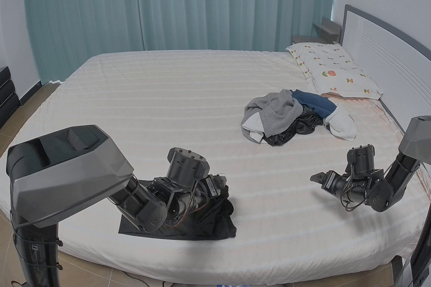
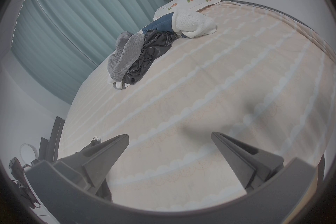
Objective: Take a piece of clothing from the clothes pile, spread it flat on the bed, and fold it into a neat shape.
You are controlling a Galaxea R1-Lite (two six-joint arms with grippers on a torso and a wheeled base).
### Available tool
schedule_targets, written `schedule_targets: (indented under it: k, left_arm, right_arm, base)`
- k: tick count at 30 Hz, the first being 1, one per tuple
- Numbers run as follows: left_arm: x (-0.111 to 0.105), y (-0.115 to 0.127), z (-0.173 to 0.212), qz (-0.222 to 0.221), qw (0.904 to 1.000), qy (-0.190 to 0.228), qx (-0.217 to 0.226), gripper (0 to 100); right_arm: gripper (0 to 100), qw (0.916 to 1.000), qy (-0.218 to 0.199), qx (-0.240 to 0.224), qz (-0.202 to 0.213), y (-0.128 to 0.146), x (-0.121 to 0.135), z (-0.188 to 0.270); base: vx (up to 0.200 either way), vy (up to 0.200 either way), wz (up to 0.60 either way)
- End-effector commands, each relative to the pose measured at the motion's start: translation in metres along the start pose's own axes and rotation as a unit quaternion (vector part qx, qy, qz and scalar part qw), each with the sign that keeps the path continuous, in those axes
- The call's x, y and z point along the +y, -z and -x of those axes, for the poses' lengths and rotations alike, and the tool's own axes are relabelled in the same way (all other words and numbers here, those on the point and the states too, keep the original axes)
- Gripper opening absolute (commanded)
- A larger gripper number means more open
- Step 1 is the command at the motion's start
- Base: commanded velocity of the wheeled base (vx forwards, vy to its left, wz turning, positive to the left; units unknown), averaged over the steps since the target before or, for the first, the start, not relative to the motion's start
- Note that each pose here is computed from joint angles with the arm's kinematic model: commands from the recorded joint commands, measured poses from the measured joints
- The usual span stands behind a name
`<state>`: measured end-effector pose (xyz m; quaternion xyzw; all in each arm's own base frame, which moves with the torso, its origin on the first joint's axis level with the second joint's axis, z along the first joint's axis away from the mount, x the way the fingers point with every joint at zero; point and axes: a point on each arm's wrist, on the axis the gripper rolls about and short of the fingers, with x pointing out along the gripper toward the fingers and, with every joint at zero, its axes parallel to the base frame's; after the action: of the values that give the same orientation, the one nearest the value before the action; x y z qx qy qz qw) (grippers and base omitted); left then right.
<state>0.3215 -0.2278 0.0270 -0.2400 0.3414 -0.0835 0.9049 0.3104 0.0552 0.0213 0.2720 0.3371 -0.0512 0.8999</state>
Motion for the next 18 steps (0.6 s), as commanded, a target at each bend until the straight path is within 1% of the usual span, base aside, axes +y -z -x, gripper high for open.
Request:
schedule_targets:
  k: [1, 2, 3, 5, 6, 9, 11, 12, 16, 18]
  left_arm:
    - [0.007, -0.016, 0.025, 0.032, 0.9994, 0.002, -0.014, 100]
    - [0.007, -0.016, 0.025, 0.032, 0.9994, 0.002, -0.014, 100]
    - [0.013, -0.018, 0.035, 0.057, 0.9983, 0.004, -0.012, 100]
    - [0.019, -0.019, 0.041, 0.076, 0.997, 0.009, -0.01, 100]
    - [0.028, -0.019, 0.048, 0.094, 0.9954, 0.011, -0.011, 100]
    - [0.048, -0.021, 0.057, 0.117, 0.9929, 0.015, -0.016, 100]
    - [0.063, -0.02, 0.061, 0.129, 0.9915, 0.013, -0.014, 100]
    - [0.072, -0.018, 0.063, 0.142, 0.9897, 0.011, -0.012, 100]
    - [0.093, -0.014, 0.069, 0.191, 0.9814, 0.018, -0.004, 100]
    - [0.101, -0.015, 0.071, 0.199, 0.9797, 0.023, -0.006, 100]
  right_arm:
    - [100, 1.0, 0.002, 0.002, 0.001, 0.001, -0.001, -0.001]
    - [100, 1.0, 0.002, 0.002, 0.001, 0.001, -0.001, -0.001]
    - [100, 1.0, 0.002, 0.002, 0.001, 0.001, -0.001, -0.001]
    - [100, 1.0, 0.002, 0.002, 0.001, 0.001, -0.001, -0.001]
    - [100, 1.0, 0.001, 0.001, 0.001, 0.001, 0.0, -0.001]
    - [100, 1.0, 0.003, 0.003, 0.001, 0.002, -0.001, -0.001]
    - [100, 1.0, 0.002, 0.003, 0.001, 0.002, -0.001, -0.001]
    - [100, 1.0, 0.001, 0.004, 0.001, 0.003, 0.0, -0.001]
    - [100, 1.0, -0.002, 0.004, 0.005, 0.003, 0.002, 0.001]
    - [100, 1.0, -0.002, 0.005, 0.005, 0.004, 0.003, 0.001]
  base:
    - [0.0, 0.0, 0.0]
    - [0.0, 0.0, 0.0]
    - [0.0, 0.0, 0.0]
    - [0.0, 0.0, 0.0]
    - [0.0, 0.0, 0.0]
    - [0.0, 0.0, 0.0]
    - [0.0, 0.0, 0.0]
    - [0.0, 0.0, 0.0]
    - [-0.2, 0.0, 0.0]
    - [-0.2, 0.0, 0.0]
